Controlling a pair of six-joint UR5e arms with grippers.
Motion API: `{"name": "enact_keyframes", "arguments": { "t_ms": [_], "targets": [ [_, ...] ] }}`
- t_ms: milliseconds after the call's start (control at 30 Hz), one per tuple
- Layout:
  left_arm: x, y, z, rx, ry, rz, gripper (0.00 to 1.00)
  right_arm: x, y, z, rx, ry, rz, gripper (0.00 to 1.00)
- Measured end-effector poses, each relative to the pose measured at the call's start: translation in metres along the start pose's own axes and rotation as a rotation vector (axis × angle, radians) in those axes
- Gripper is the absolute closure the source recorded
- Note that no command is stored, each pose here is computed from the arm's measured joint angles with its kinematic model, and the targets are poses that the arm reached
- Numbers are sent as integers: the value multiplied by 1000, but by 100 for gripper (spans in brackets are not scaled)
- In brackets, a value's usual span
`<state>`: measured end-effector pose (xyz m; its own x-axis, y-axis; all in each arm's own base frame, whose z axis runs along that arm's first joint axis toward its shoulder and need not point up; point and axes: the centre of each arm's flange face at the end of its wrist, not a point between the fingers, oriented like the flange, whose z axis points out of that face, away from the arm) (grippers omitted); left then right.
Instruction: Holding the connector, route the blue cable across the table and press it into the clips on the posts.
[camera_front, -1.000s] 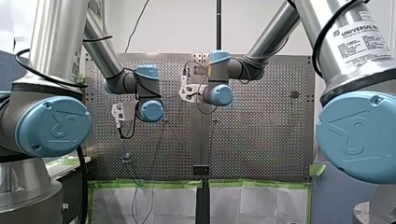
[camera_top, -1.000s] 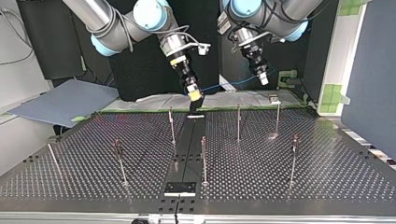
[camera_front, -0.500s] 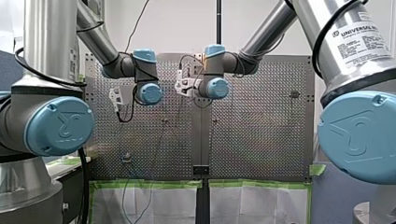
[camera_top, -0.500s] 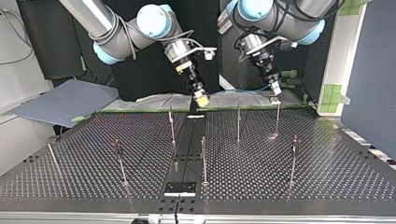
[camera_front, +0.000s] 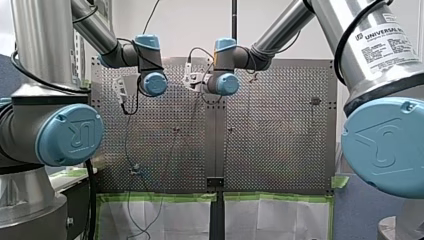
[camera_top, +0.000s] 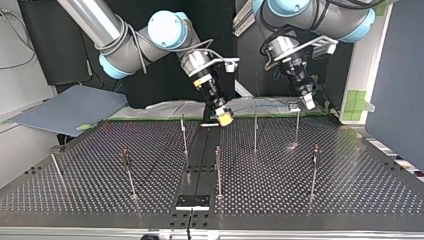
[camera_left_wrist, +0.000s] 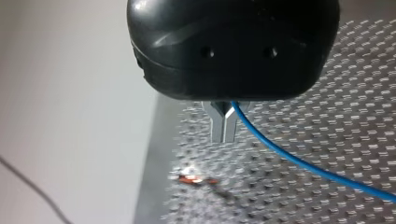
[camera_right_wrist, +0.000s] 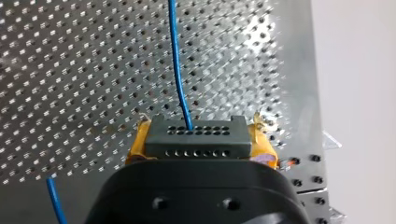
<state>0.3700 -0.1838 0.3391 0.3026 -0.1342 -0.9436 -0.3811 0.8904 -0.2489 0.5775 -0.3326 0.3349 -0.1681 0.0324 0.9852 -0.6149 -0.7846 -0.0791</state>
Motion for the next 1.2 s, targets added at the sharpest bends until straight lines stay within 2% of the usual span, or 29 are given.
{"name": "enact_keyframes", "arguments": {
  "t_ms": [233, 567, 667, 867, 1200],
  "targets": [
    [-12, -5, 19, 12, -31, -16, 100, 19, -8, 15, 13, 27, 11, 100],
    [-11, 6, 43, 21, -36, 1, 100, 20, -24, 33, 34, 7, 22, 100],
    [-11, 10, 50, 22, -41, 5, 100, 22, -26, 39, 38, 10, 31, 100],
    [-7, 18, 69, 25, -53, 12, 100, 21, -28, 51, 39, 5, 49, 100],
    [-1, 27, 114, 41, -62, 32, 100, 9, -23, 74, 36, -12, 78, 100]
  ]
}}
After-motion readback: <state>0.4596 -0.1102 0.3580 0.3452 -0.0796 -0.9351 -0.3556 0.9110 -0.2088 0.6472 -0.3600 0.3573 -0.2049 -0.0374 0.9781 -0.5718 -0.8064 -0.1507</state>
